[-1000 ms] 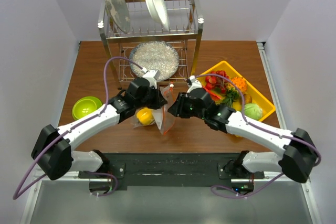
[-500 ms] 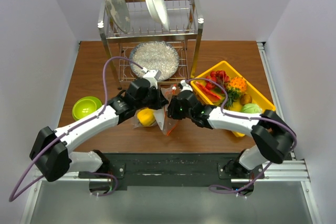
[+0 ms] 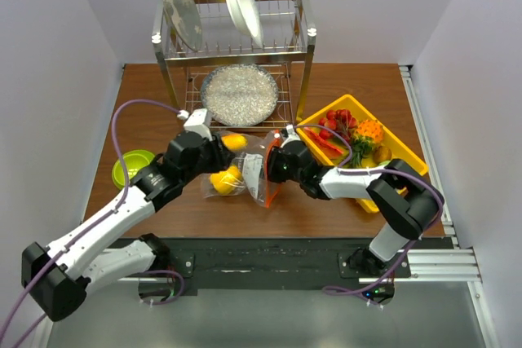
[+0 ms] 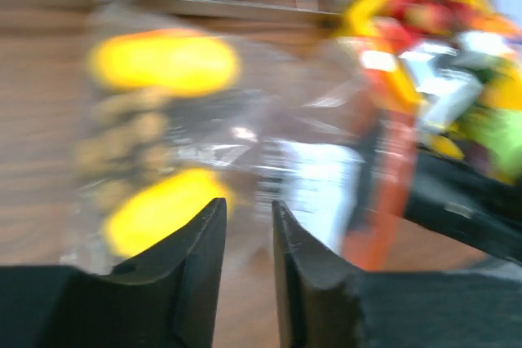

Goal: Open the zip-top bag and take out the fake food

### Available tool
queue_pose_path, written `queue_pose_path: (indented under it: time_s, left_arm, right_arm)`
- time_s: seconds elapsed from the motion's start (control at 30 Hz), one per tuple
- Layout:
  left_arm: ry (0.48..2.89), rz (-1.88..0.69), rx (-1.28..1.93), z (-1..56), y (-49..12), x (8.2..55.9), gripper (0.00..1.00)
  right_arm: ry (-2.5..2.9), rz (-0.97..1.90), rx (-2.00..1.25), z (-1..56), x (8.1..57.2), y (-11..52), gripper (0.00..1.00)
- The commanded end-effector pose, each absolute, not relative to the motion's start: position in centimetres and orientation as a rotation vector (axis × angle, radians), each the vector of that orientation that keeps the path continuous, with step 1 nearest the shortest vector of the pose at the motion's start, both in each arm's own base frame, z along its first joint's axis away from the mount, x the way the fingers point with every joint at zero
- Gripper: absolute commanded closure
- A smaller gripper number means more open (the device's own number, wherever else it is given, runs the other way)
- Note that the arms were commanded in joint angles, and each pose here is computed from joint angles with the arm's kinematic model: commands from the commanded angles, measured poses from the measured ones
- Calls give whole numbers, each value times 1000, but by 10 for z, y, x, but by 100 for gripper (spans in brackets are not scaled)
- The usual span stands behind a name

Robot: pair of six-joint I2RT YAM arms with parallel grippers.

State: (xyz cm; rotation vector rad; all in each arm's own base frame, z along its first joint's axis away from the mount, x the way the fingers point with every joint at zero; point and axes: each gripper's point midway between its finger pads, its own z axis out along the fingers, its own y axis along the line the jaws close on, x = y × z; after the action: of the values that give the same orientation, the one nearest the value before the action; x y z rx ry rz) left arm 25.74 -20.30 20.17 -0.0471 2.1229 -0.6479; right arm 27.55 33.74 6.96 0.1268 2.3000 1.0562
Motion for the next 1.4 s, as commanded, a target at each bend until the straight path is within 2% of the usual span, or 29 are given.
queue_pose_path:
  time_s: [0.0, 0.1, 0.27, 0.4, 0.73, 1.03, 1.07, 1.1, 1.13, 1.23, 1.3, 1.37]
  left_arm:
    - [2201, -483, -218, 145, -153, 272, 76]
    - [2219, -407, -244, 125, -144, 281, 84]
    - [2222, -338, -268, 109, -139, 293, 96]
    - [2236, -276, -281, 91, -131, 295, 100]
    - [2294, -340, -263, 60, -140, 281, 100]
    - [2327, -367, -242, 42, -140, 265, 100]
    - [2318, -378, -238, 51, -141, 265, 98]
    - [2314, -381, -234, 56, -141, 265, 91]
    - [2294, -393, -237, 69, -143, 268, 79]
    - [2296, -409, -288, 85, -138, 258, 73]
    - [2302, -445, -377, 91, -134, 245, 73]
    - [2312, -454, -455, 88, -127, 230, 79]
  right_arm:
    - [2160, 1279, 128, 96, 280, 357, 62]
    - [2153, 1349, 104, 92, 277, 366, 59]
    - [2134, 1422, 69, 94, 272, 378, 46]
    - [2123, 1427, 28, 97, 267, 383, 37]
    - [2192, 1363, -68, 82, 258, 396, 23]
    - [2248, 1300, -117, 64, 252, 395, 21]
    - [2273, 1281, -112, 58, 250, 392, 21]
    - [2276, 1283, -105, 56, 249, 392, 22]
    - [2282, 1284, -91, 54, 249, 390, 22]
    - [2268, 1339, -51, 53, 246, 388, 22]
    - [2261, 1359, -39, 57, 243, 386, 21]
    - [2262, 1373, -36, 59, 241, 386, 21]
